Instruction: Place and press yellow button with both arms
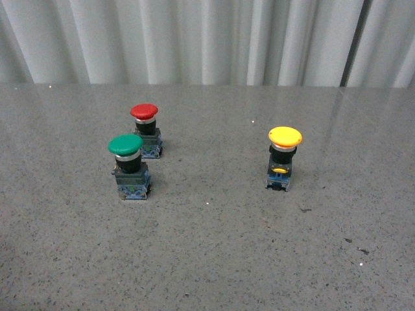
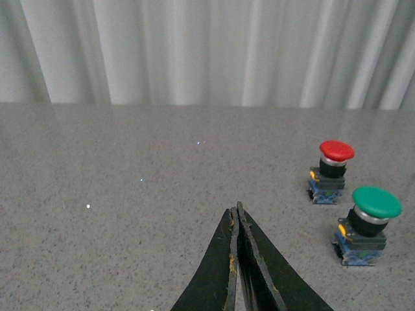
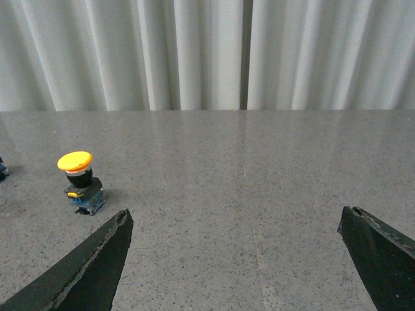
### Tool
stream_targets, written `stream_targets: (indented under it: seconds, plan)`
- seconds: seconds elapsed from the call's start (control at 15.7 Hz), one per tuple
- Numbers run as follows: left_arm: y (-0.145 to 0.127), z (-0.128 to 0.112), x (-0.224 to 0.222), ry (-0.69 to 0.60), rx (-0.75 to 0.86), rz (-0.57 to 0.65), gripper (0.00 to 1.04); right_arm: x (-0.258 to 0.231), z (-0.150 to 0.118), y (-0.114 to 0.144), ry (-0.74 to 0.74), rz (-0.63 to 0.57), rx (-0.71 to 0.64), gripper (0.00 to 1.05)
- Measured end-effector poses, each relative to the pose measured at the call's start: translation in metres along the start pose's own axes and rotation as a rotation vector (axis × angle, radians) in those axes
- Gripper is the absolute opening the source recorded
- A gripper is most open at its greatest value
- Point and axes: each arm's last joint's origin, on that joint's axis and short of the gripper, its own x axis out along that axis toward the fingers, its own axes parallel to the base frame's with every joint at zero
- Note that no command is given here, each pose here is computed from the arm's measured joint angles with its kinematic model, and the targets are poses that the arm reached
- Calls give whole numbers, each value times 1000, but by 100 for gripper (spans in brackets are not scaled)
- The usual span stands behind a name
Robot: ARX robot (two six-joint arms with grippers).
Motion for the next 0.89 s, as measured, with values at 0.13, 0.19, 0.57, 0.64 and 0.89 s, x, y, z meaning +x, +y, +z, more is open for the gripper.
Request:
stream_targets:
  seconds: [0.13, 0.19, 0.57, 0.64, 0.89]
  plan:
    - [0, 2, -8, -29, 0, -4, 2, 0, 0, 0, 0, 0, 0, 98]
    - [0, -1, -12, -19, 0, -4, 2, 0, 0, 0, 0, 0, 0, 98]
    - [0, -7, -31, -37, 0, -4, 2, 0, 0, 0, 0, 0, 0, 98]
    - [0, -7, -34, -33, 0, -4, 2, 0, 0, 0, 0, 0, 0, 98]
    - [0, -6, -43, -38, 0, -4, 2, 0, 0, 0, 0, 0, 0, 98]
